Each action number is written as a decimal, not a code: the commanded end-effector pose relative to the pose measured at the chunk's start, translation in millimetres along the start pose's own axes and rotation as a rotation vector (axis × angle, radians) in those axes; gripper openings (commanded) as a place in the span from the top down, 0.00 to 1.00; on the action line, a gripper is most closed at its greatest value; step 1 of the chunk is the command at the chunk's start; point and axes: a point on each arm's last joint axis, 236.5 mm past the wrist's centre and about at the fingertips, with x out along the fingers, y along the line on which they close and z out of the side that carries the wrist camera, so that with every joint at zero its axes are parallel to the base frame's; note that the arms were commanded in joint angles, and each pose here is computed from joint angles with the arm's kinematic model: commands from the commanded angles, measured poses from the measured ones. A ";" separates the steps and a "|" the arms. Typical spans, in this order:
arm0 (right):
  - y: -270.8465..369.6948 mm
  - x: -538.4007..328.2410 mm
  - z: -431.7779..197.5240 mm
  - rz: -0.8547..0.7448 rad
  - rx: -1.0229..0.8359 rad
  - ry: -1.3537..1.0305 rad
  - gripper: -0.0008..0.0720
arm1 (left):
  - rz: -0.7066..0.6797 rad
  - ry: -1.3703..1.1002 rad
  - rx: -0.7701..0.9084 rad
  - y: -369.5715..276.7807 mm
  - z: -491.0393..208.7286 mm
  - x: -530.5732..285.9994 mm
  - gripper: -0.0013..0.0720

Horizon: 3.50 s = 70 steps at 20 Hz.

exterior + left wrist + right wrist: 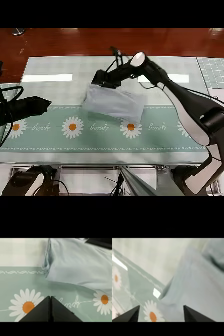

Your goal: Fold the shirts.

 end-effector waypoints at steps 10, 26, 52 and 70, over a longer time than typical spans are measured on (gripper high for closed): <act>-184.7 -370.2 -101.4 -0.825 0.215 -0.288 0.13 | 0.000 -0.029 -0.028 7.2 0.8 16.2 0.95; -203.1 -95.1 -153.7 -0.258 0.481 0.024 0.13 | -0.070 0.043 -0.127 -1.4 -9.5 44.5 0.95; -23.5 -358.7 28.2 -0.442 -0.016 -0.294 0.95 | -0.061 0.098 -0.148 4.5 -16.8 60.9 0.95; -175.4 -533.7 -232.9 -0.801 0.897 -0.531 0.95 | -0.068 0.097 -0.153 2.9 -16.4 60.8 0.95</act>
